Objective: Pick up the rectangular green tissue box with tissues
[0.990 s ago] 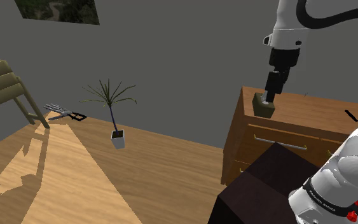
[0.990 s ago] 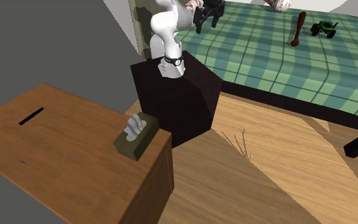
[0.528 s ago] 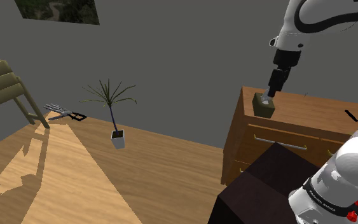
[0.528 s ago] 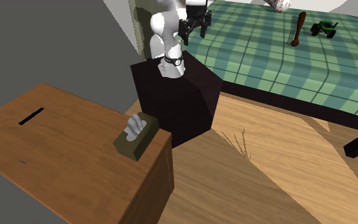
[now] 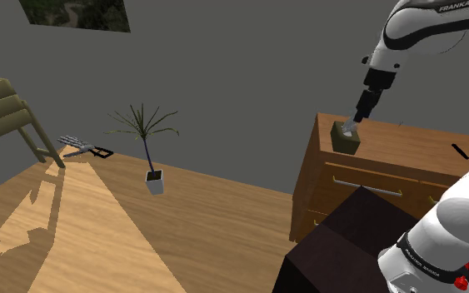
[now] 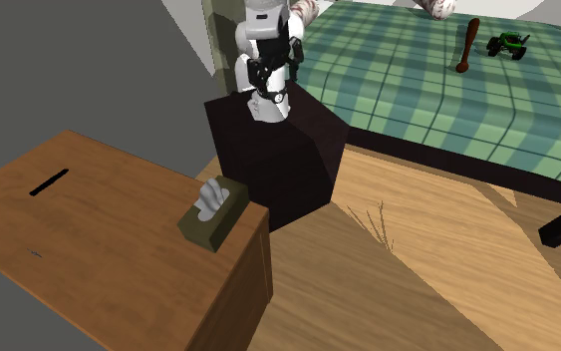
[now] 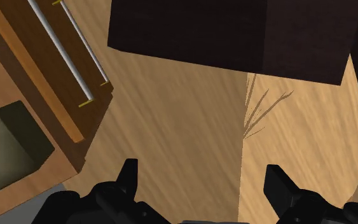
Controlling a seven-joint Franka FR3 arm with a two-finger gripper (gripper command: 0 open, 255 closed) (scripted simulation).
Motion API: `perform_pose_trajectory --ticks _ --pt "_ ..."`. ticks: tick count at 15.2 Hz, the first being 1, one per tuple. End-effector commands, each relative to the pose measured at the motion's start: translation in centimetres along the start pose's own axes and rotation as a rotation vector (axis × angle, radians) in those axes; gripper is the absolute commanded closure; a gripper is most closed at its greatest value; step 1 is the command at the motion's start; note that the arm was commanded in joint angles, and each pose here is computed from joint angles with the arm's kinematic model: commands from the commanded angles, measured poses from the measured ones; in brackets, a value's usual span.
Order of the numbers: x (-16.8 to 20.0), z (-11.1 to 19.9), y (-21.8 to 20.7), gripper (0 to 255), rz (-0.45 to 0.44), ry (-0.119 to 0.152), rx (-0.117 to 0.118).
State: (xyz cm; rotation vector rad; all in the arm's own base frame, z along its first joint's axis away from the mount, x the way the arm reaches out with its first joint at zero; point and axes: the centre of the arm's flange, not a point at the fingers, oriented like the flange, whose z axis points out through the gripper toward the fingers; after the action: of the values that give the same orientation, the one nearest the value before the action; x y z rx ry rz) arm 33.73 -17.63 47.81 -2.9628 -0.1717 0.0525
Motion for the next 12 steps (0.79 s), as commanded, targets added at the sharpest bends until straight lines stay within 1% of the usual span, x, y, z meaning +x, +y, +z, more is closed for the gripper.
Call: perform_pose_trajectory --ticks 1,12 --pt "0.3 0.8 3.0 0 0.002 0.019 0.016" --pt "1.5 4.3 18.4 0 0.014 0.123 0.115"
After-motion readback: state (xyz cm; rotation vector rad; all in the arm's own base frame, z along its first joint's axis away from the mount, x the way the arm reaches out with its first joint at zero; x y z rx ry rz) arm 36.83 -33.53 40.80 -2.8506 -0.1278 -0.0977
